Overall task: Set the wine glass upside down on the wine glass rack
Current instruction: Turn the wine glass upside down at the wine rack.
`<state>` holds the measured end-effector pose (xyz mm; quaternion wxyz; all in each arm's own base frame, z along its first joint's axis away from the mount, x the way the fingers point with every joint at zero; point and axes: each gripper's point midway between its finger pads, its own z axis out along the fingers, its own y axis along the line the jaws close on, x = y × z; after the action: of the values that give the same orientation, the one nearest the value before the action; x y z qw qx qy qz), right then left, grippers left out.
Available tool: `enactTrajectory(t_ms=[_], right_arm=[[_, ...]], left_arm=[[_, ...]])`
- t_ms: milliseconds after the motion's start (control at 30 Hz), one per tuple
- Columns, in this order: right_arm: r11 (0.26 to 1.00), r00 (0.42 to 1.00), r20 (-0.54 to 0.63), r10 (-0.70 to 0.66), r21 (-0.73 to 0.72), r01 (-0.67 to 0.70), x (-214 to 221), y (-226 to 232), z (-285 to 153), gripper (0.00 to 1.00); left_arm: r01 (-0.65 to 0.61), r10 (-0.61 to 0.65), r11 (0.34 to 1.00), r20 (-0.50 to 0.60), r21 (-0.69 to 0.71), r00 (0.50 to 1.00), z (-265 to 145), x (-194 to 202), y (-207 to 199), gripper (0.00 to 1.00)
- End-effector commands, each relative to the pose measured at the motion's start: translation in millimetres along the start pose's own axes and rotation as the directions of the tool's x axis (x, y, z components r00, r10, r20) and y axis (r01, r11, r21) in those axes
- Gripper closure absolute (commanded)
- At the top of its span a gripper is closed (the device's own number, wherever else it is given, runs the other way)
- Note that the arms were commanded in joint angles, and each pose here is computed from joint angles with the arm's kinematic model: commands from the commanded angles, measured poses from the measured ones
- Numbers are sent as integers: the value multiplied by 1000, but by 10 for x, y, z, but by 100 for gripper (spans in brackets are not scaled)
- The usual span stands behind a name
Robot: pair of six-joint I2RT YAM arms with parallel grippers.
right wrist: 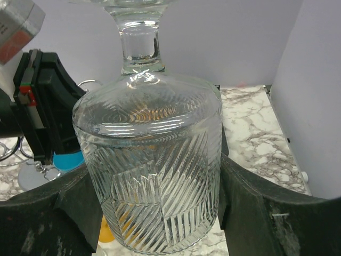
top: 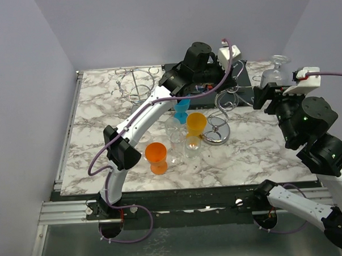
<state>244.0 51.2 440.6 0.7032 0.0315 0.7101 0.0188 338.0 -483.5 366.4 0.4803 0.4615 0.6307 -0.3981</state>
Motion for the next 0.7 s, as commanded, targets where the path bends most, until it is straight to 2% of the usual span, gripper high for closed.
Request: enactTrajectory(t_ms=[0, 267, 667], right_arm=[[997, 995, 71, 66, -46, -63, -143, 51, -39, 100], [995, 996, 66, 52, -89, -46, -82, 138, -21, 100], [992, 998, 48, 32, -125, -25, 38, 209, -8, 99]], left_arm=[[-37, 37, 999, 94, -4, 995, -89, -301, -114, 100], [-127, 142, 989, 241, -78, 960, -145, -626, -30, 100], [-218, 275, 957, 359, -192, 892, -268, -1076, 125, 100]])
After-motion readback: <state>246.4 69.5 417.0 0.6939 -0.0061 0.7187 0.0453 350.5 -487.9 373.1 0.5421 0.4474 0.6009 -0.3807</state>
